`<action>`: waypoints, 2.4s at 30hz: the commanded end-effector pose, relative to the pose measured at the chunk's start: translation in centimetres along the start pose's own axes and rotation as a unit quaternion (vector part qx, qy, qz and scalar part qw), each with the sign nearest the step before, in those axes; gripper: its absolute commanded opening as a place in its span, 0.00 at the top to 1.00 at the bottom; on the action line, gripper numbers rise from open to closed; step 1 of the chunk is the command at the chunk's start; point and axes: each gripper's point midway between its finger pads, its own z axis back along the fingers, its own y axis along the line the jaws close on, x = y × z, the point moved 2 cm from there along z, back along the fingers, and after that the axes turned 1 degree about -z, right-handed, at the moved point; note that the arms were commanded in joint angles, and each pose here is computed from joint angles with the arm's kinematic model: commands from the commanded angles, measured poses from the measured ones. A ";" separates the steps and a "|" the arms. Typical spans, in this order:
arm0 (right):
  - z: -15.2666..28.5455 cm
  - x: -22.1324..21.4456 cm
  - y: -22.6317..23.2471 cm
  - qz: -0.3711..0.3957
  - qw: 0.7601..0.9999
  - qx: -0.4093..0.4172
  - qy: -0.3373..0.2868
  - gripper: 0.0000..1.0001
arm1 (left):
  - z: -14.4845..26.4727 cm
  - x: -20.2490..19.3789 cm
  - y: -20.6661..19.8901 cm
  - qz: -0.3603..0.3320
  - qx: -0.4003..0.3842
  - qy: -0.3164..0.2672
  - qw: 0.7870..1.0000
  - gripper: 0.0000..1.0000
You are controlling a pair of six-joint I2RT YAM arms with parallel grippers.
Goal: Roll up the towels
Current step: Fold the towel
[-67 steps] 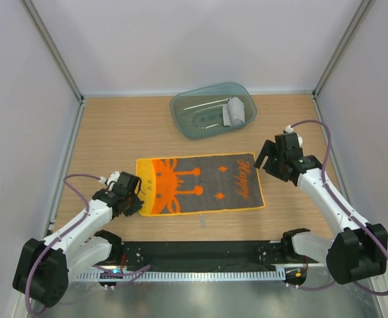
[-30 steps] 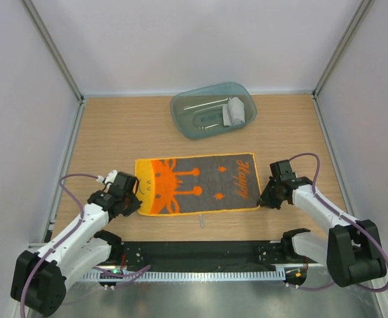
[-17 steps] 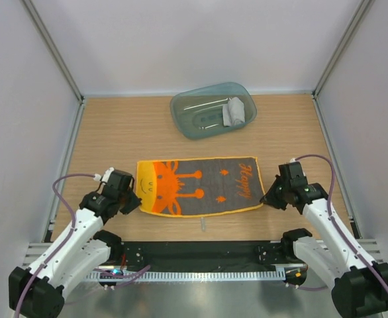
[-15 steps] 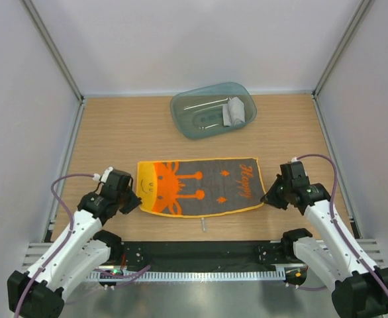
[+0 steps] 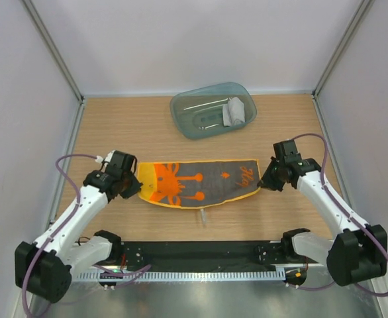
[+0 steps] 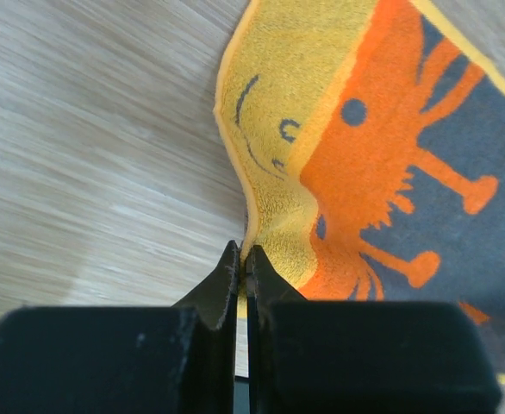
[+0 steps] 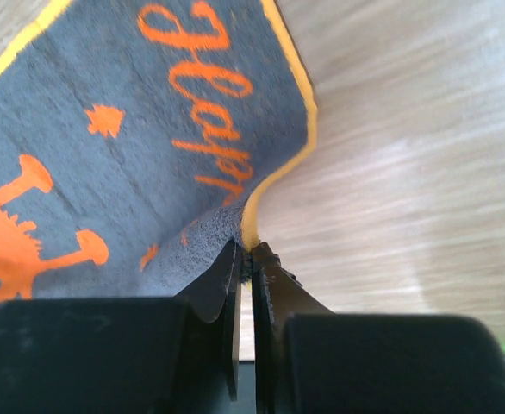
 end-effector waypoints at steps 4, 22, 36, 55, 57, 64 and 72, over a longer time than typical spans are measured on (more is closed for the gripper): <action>-1.1 4.5 3.3 0.027 0.998 0.016 -0.045 0.99 | -1.3 4.2 -1.9 -0.016 0.003 -0.033 0.999 1.00; -5.0 9.1 6.0 0.033 0.999 0.004 -0.031 0.99 | -6.7 8.4 -4.2 -0.042 0.049 0.012 0.998 1.00; -8.4 9.8 5.6 0.022 1.000 -0.006 0.008 0.63 | -11.0 8.2 -3.0 -0.024 0.095 0.068 0.993 0.75; -3.6 11.1 4.0 0.031 0.996 -0.014 -0.078 0.29 | -4.9 10.8 0.2 0.015 0.084 -0.039 0.996 0.34; -3.8 10.3 3.6 0.036 0.996 -0.009 -0.075 0.29 | -5.2 9.6 0.4 0.014 0.070 -0.041 0.997 0.34; -5.2 9.9 4.2 0.035 0.998 0.012 -0.055 0.30 | -6.0 8.0 -0.9 0.027 0.009 -0.036 0.999 0.33; -6.2 10.3 4.9 0.035 0.998 0.019 -0.045 0.30 | -7.1 8.4 -1.9 0.037 0.000 -0.031 0.999 0.34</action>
